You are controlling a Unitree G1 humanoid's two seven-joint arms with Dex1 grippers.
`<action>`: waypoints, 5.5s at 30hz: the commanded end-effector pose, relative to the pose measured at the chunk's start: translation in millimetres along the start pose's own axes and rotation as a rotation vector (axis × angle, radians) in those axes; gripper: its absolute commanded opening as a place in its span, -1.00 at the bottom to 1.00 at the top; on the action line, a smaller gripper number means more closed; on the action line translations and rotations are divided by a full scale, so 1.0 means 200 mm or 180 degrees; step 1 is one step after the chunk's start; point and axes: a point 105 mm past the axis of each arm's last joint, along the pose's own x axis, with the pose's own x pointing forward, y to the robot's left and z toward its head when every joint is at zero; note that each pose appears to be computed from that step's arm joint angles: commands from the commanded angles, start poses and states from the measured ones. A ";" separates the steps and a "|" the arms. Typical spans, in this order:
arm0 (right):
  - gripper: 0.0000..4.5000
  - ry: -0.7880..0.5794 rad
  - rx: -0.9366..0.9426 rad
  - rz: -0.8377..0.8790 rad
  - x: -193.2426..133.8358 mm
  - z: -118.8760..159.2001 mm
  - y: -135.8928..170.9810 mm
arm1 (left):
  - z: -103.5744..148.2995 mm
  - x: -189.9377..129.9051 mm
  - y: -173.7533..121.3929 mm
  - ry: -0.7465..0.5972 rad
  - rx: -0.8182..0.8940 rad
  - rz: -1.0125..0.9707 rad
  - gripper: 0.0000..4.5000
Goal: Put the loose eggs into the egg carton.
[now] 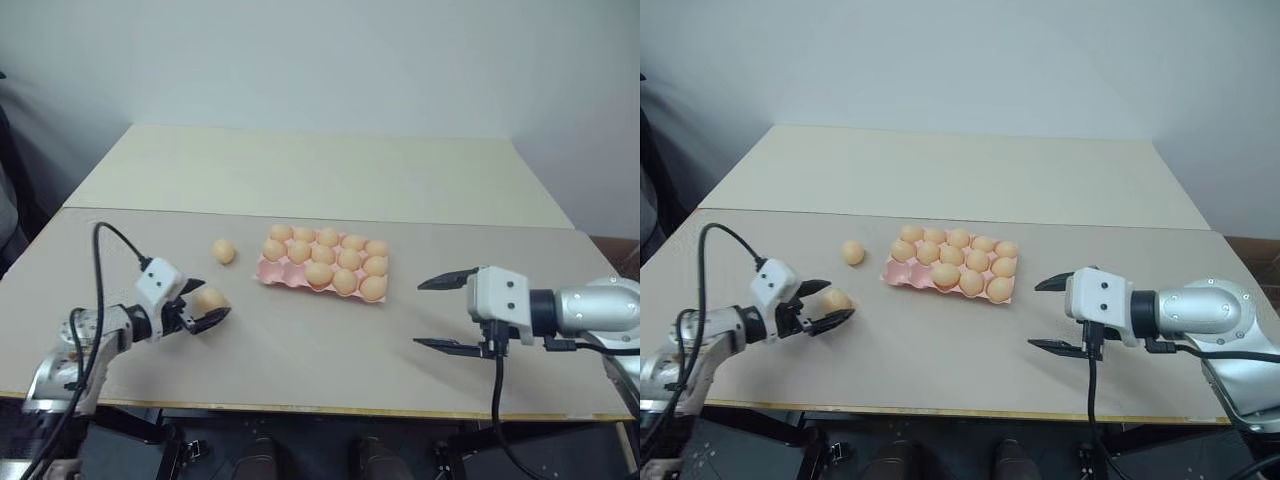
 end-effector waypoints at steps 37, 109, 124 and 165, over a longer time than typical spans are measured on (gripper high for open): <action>1.00 -0.0056 -0.0129 -0.0500 -0.01 0.09 -0.04 | 0.48 0.36 -0.21 -0.1194 0.0516 -0.0865 0.12; 1.00 -0.0075 -0.0111 -0.0428 0.04 0.06 -0.06 | 0.29 -0.07 0.25 -0.0683 -0.0147 0.1170 0.99; 1.00 0.0036 -0.0093 -0.0548 0.01 0.05 -0.04 | 0.34 0.36 0.31 -0.0551 -0.0333 0.0988 0.99; 1.00 0.0123 -0.0086 -0.0671 0.01 0.03 -0.04 | 0.44 0.37 -0.10 -0.0911 0.0340 -0.0422 -0.13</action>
